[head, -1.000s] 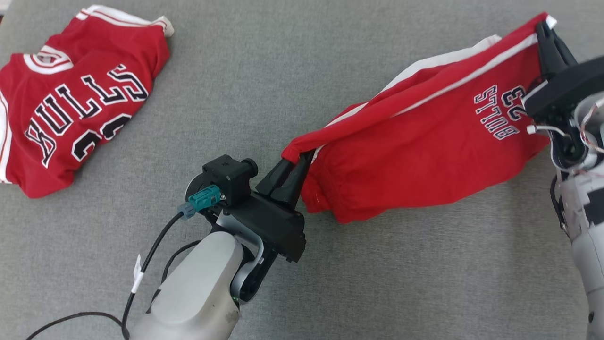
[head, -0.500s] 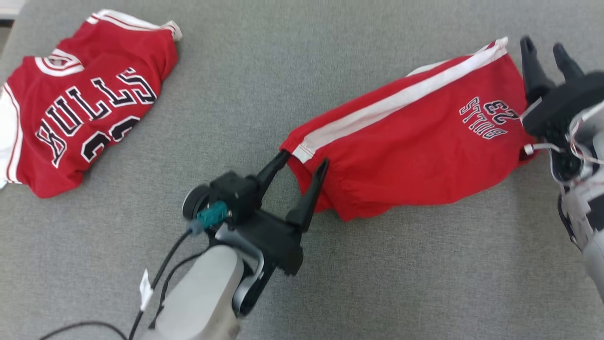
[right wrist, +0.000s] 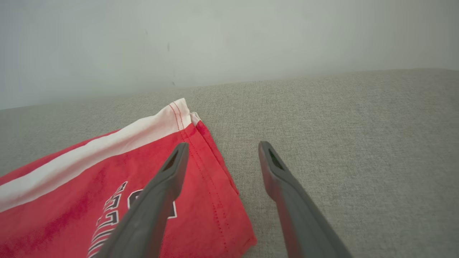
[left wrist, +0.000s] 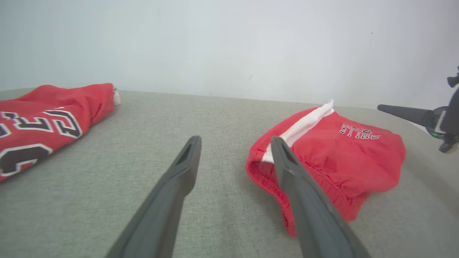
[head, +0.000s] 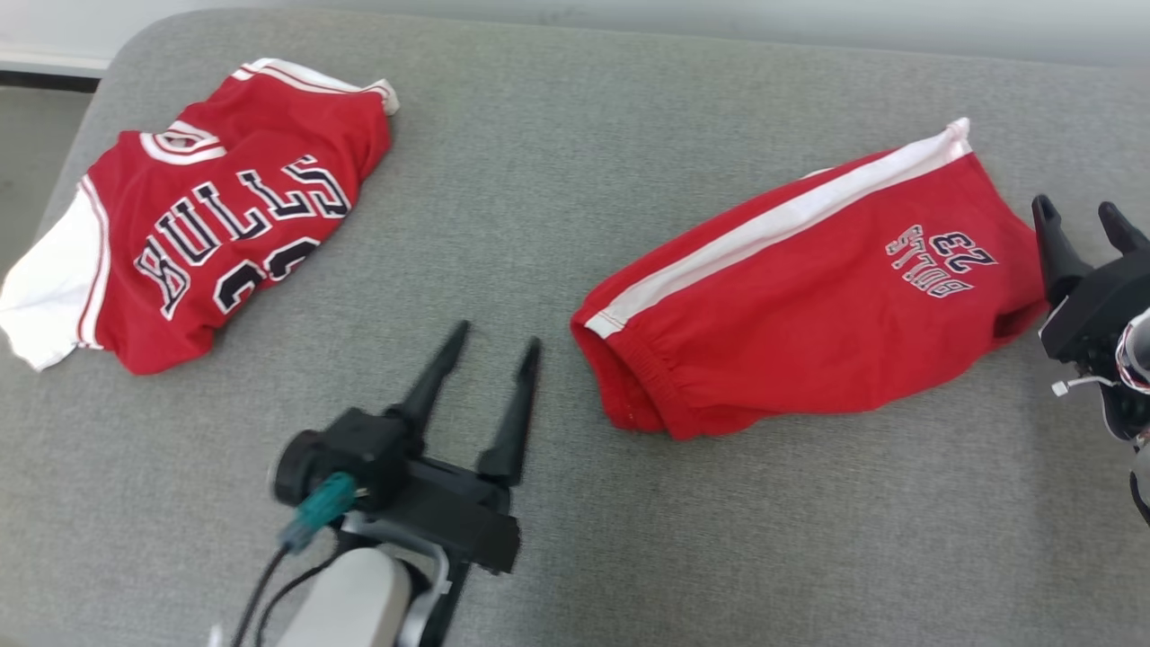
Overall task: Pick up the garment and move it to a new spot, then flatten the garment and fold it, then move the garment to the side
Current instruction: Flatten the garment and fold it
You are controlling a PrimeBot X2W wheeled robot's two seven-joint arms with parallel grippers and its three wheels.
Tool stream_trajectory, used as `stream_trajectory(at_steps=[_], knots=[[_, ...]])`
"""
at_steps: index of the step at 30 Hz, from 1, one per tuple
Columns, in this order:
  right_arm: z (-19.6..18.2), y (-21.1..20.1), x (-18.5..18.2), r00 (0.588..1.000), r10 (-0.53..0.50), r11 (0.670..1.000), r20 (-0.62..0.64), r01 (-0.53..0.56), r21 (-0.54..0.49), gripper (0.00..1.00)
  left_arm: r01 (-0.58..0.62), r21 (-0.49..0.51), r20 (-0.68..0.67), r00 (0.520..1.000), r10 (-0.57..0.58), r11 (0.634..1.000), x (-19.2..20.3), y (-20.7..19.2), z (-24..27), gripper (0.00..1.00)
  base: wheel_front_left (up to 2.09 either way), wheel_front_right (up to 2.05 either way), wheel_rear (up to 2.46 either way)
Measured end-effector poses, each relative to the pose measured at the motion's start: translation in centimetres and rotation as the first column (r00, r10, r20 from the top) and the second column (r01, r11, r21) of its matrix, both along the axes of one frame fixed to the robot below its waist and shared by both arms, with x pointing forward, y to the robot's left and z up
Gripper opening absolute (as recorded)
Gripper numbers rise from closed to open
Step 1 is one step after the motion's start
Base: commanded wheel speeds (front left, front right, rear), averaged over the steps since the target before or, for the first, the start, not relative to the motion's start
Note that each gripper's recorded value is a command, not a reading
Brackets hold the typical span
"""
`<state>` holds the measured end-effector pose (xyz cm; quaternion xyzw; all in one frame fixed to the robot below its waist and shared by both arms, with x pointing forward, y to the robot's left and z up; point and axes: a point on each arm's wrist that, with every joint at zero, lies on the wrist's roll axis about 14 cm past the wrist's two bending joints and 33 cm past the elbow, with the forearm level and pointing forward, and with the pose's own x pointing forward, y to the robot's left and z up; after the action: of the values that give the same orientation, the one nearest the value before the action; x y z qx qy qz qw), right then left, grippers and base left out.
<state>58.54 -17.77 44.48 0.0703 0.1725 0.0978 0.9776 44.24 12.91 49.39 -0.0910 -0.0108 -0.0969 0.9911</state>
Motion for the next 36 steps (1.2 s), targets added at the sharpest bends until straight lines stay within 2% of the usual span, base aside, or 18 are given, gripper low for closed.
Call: stream_trajectory(at_steps=[4,10,18,19,21,25,30,36], knots=[[-1.3,0.3,-0.1,0.999,0.018,0.999,-0.035,-0.019,-0.029,1.0,-0.104,0.024,0.061,0.993,0.102,0.994,-0.4,3.0,1.7,1.0,0.0,0.0,0.0],[-3.5,0.5,-0.3,0.995,0.023,0.998,-0.094,-0.028,-0.054,1.0,-0.257,0.052,0.123,0.961,0.249,0.965,-1.3,7.4,3.4,1.0,0.0,0.0,0.0],[-5.8,0.5,-1.0,0.983,0.005,0.999,-0.185,-0.015,-0.052,1.0,-0.343,0.07,0.113,0.936,0.334,0.937,-2.6,9.9,2.9,1.0,0.0,0.0,0.0],[-5.8,0.5,-1.0,0.982,0.003,0.999,-0.189,-0.011,-0.044,0.42,-0.345,0.069,0.108,0.935,0.337,0.936,-2.7,10.0,2.7,1.0,0.0,0.0,0.0],[-5.8,0.6,-1.2,0.982,-0.004,1.0,-0.191,-0.001,-0.027,0.0,-0.348,0.069,0.099,0.935,0.341,0.935,-2.8,10.1,2.4,1.0,0.0,0.0,0.0],[-5.4,0.7,-1.9,0.982,-0.039,0.997,-0.185,0.049,0.051,0.0,-0.353,0.065,0.092,0.934,0.346,0.933,-3.4,10.2,2.2,1.0,0.0,0.0,0.0],[-4.9,0.1,-3.2,0.984,-0.065,0.992,-0.165,0.081,0.095,0.0,-0.35,0.066,0.094,0.935,0.343,0.935,-3.9,10.0,2.4,1.0,0.0,0.0,0.0],[-4.1,-2.9,-6.4,0.981,-0.129,0.98,-0.143,0.148,0.131,0.0,-0.341,0.079,0.089,0.938,0.334,0.937,-5.1,10.1,2.2,1.0,0.0,0.0,0.0]])
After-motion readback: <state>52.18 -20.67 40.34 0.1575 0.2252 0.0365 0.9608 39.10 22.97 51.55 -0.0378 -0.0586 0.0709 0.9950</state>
